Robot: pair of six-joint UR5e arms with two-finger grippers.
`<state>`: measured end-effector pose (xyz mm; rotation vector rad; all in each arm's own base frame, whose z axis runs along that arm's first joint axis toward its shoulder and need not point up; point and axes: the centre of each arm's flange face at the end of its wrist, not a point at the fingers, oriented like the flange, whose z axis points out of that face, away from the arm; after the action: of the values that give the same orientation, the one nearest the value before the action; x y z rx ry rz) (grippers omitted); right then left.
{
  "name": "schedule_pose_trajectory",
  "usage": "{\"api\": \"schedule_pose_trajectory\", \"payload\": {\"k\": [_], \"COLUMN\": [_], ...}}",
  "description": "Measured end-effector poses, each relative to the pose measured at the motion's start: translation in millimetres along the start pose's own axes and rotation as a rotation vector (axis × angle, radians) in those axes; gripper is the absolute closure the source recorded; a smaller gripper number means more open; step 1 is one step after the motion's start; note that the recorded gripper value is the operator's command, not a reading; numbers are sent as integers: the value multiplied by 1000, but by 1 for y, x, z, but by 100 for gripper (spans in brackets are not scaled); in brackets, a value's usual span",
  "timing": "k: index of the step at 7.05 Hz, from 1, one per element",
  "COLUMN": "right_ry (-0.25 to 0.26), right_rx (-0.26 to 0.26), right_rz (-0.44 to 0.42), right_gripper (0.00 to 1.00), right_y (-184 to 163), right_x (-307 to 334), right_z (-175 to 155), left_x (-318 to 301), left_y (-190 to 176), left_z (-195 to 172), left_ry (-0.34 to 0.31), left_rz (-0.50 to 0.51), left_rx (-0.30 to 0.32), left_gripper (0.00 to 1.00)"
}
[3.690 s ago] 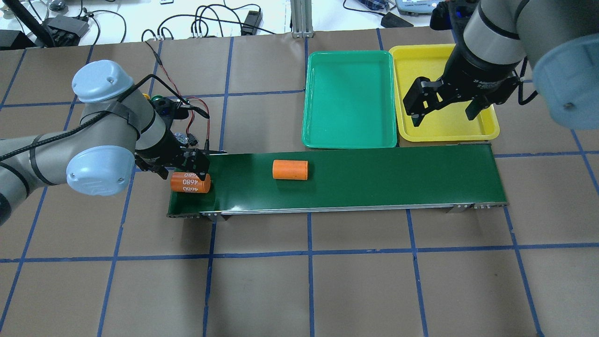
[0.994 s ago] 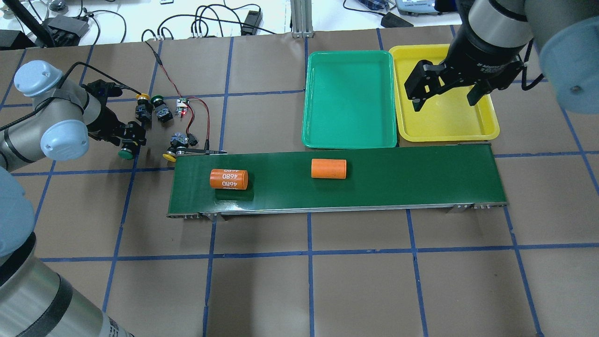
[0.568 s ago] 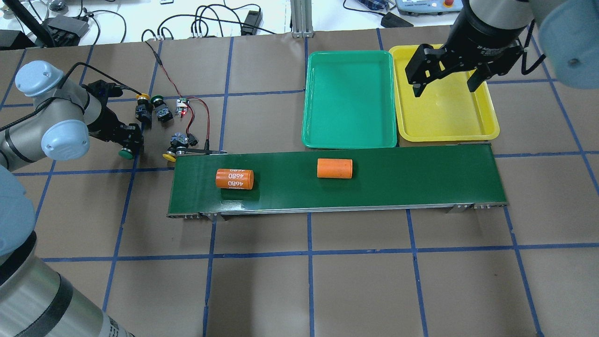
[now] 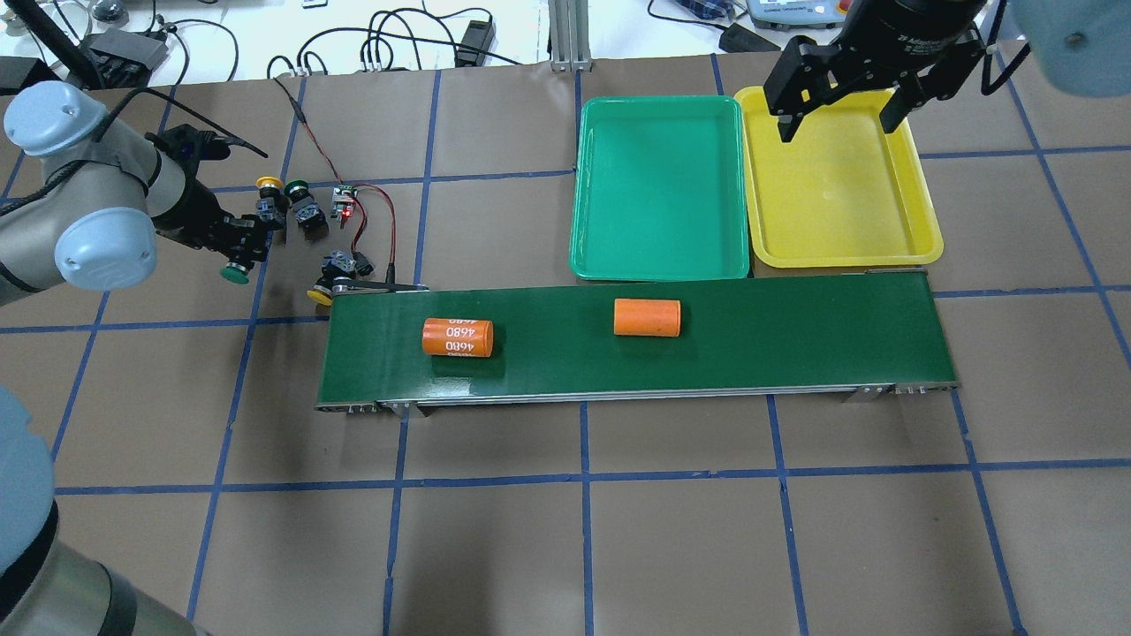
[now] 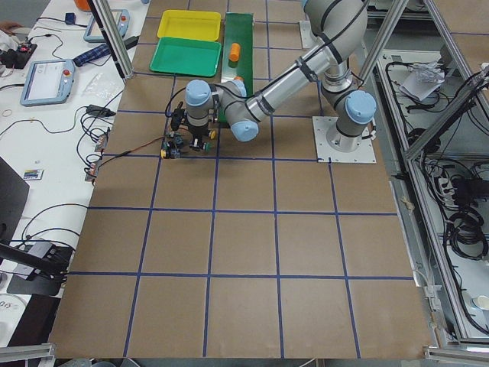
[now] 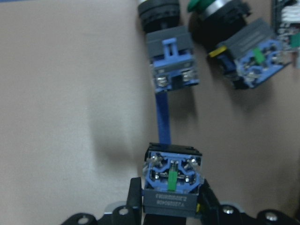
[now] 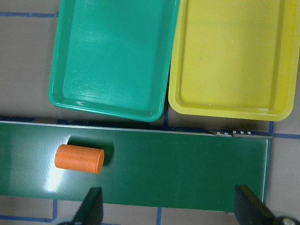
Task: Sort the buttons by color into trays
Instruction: 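Carry the green button onto the belt with the left gripper while the right gripper rises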
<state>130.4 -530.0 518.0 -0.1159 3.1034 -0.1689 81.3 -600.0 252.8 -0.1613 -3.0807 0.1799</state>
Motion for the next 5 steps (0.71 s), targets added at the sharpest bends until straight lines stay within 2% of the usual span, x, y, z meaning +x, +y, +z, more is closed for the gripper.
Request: {"api": "schedule_pose_trajectory", "payload": {"k": [2, 3, 5], "right_ry": [-29, -35, -38], "right_rx": [-1, 0, -4], "right_rz": [-6, -7, -7], "right_gripper": [0, 0, 0], "right_y": [-1, 0, 2], "right_x": [-1, -2, -2], "right_z": [5, 5, 6], "left_x": [67, 104, 155], "left_y": [23, 42, 86], "left_z": [-44, -48, -31], "left_ry": [36, 62, 87], "left_rz": [-1, -12, -7], "left_rx": [-37, -67, -128], "left_gripper": [100, 100, 100]}}
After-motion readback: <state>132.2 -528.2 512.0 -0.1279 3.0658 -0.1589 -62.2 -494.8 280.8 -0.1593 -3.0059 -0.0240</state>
